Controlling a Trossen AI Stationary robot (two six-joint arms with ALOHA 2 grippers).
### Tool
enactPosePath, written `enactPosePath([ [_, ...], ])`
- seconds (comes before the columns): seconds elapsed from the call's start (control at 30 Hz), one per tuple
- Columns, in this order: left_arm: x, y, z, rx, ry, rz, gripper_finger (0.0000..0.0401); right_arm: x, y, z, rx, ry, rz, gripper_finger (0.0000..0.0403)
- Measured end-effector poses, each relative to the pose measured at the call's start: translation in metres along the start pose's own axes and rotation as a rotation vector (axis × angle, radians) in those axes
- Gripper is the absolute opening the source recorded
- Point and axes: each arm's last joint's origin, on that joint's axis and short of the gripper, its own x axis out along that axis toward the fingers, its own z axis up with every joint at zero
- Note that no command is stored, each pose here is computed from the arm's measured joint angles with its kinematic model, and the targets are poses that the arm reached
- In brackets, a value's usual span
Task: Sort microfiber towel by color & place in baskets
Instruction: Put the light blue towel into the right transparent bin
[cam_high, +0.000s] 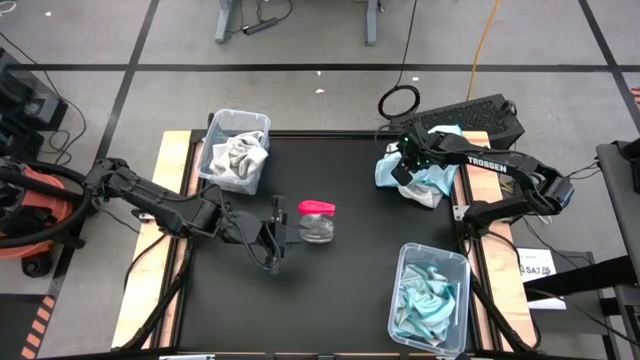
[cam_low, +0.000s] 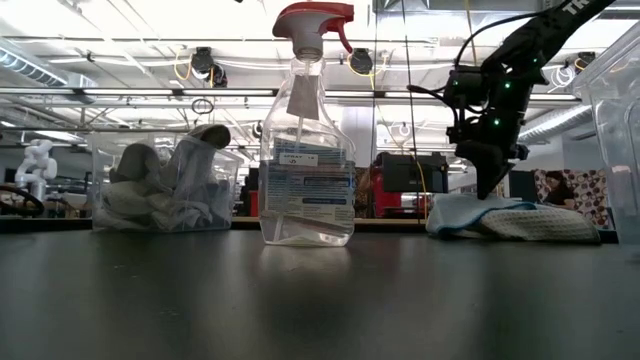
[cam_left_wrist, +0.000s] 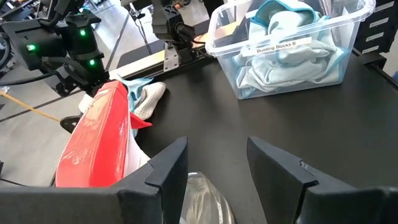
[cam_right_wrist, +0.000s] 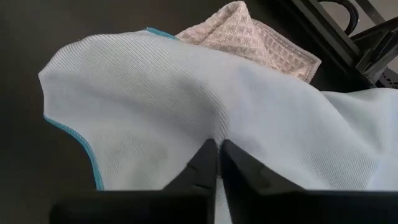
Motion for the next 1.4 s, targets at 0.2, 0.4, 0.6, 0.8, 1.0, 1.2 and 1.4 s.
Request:
enactPosePath([
  [0.2, 0.000, 0.000, 0.000, -0.001, 0.000, 0.000, 0.0171, 0.000, 0.000, -0.001, 0.001, 0.005, 0.003, 0.0003],
  [0.4, 0.000, 0.000, 0.000, -0.003, 0.000, 0.000, 0.0171, -0.014, -0.002, -0.005, 0.012, -0.020, 0.006, 0.0001],
  [0.6, 0.000, 0.000, 0.000, -0.002, 0.000, 0.000, 0.0171, -0.045, -0.006, -0.010, 0.039, -0.150, 0.063, 0.0001],
  [0.8, 0.000, 0.000, 0.000, -0.003, -0.004, 0.001, 0.0171, -0.080, -0.012, -0.021, 0.083, -0.307, 0.099, 0.0000],
  [1.0, 0.000, 0.000, 0.000, -0.002, -0.005, 0.001, 0.0171, -0.112, -0.017, -0.034, 0.108, -0.481, 0.153, 0.0000],
  [1.2, 0.000, 0.000, 0.001, -0.002, -0.006, 0.001, 0.0171, -0.146, -0.020, -0.045, 0.100, -0.647, 0.263, 0.0000],
  [1.4, 0.000, 0.000, 0.001, -0.003, -0.007, 0.001, 0.0171, -0.191, -0.020, -0.053, 0.032, -0.814, 0.370, 0.0000],
])
